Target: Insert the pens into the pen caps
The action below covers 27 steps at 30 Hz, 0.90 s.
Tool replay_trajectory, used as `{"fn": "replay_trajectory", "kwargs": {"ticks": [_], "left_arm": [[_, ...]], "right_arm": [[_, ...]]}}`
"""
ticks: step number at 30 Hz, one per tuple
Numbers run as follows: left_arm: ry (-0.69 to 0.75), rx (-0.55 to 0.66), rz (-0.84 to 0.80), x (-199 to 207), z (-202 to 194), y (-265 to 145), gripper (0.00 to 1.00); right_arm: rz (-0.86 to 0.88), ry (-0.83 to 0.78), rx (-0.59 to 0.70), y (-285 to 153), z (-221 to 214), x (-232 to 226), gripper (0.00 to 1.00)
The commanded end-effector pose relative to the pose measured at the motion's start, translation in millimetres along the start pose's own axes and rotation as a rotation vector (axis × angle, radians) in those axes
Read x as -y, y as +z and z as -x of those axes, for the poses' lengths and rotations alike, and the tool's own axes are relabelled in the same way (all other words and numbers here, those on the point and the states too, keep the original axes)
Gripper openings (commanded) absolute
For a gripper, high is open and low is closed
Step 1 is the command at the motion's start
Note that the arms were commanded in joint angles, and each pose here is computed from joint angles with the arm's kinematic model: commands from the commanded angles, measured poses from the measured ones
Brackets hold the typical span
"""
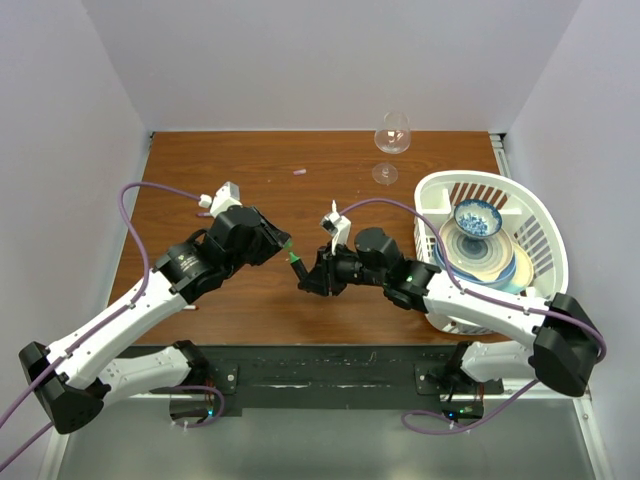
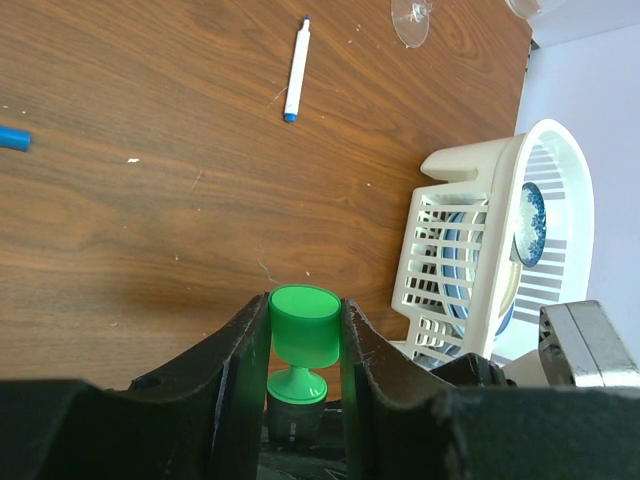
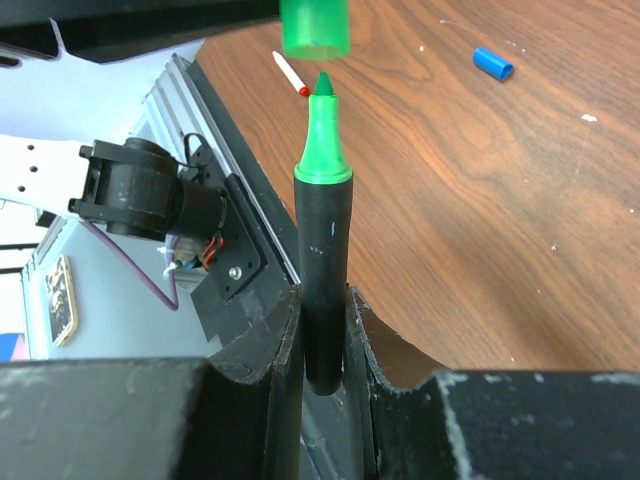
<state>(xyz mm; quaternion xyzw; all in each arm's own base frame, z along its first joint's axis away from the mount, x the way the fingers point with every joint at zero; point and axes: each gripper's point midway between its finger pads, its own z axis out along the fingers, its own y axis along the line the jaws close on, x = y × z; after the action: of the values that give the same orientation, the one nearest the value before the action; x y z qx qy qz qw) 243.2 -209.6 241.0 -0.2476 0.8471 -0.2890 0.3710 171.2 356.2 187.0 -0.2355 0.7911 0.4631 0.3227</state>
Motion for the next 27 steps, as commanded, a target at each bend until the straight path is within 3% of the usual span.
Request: {"fn": "replay_trajectory", "kwargs": {"ticks": [1, 27], "left_arm": [[-0.012, 0.009, -0.019, 7, 3, 0, 0.0], [0.065, -0.119, 0.106, -23, -28, 14, 0.0]], "right_arm": [[0.072, -0.025, 0.079, 0, 31, -25, 0.0], [-0.13, -0.105, 0.154, 20, 79, -1, 0.0]]}}
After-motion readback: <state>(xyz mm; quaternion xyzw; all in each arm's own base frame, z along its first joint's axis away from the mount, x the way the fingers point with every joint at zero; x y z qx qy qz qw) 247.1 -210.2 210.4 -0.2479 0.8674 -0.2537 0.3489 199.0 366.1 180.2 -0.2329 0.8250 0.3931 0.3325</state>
